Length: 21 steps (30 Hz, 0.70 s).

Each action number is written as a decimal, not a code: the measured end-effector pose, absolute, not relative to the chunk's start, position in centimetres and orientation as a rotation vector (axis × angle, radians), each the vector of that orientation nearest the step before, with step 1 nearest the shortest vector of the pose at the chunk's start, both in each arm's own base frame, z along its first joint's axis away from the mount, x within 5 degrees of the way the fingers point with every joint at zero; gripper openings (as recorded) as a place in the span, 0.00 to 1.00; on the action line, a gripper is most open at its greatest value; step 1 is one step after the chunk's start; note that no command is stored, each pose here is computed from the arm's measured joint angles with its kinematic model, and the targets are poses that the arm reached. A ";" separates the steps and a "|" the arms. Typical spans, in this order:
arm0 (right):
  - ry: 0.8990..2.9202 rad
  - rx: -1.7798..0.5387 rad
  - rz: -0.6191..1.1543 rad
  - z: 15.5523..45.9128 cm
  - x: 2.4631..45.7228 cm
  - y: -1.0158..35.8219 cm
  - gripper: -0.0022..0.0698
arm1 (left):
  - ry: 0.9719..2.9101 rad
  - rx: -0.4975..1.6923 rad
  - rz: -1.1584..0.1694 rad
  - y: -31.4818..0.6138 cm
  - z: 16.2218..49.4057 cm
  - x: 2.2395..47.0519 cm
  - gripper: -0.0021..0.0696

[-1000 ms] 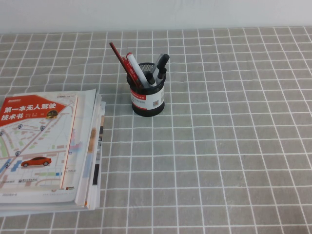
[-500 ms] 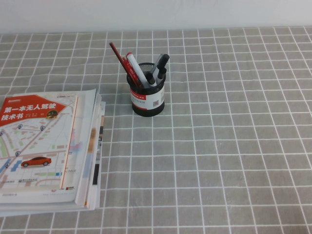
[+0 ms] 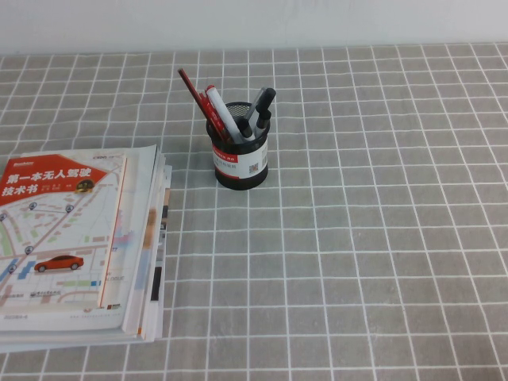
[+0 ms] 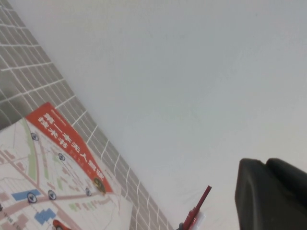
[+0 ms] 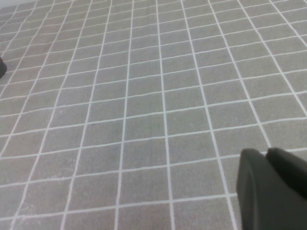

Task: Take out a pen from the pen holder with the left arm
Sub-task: 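Take a marker out of the pen holder and lay it on the table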

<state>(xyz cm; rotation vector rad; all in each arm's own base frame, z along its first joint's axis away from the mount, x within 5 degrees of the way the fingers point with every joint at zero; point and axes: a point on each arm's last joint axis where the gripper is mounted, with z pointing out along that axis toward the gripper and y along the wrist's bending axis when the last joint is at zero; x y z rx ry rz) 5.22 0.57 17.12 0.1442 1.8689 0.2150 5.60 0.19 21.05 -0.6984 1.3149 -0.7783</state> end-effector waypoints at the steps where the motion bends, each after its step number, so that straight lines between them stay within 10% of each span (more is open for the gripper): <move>1: 1.869 0.144 0.215 17.1 5.2 0.6 0.01 | 1.317 -0.699 -0.780 0.2 21.0 5.6 0.03; 6: 1.869 0.144 0.215 17.1 5.2 0.6 0.01 | 1.410 -0.568 -0.787 -0.7 23.2 5.2 0.03; 15: 1.869 0.144 0.215 17.1 5.2 0.6 0.01 | 1.551 -0.007 -0.421 -2.3 37.1 8.7 0.04; 21: 1.869 0.144 0.215 17.1 5.2 0.6 0.02 | 1.757 0.072 -0.388 -4.1 39.7 16.3 0.49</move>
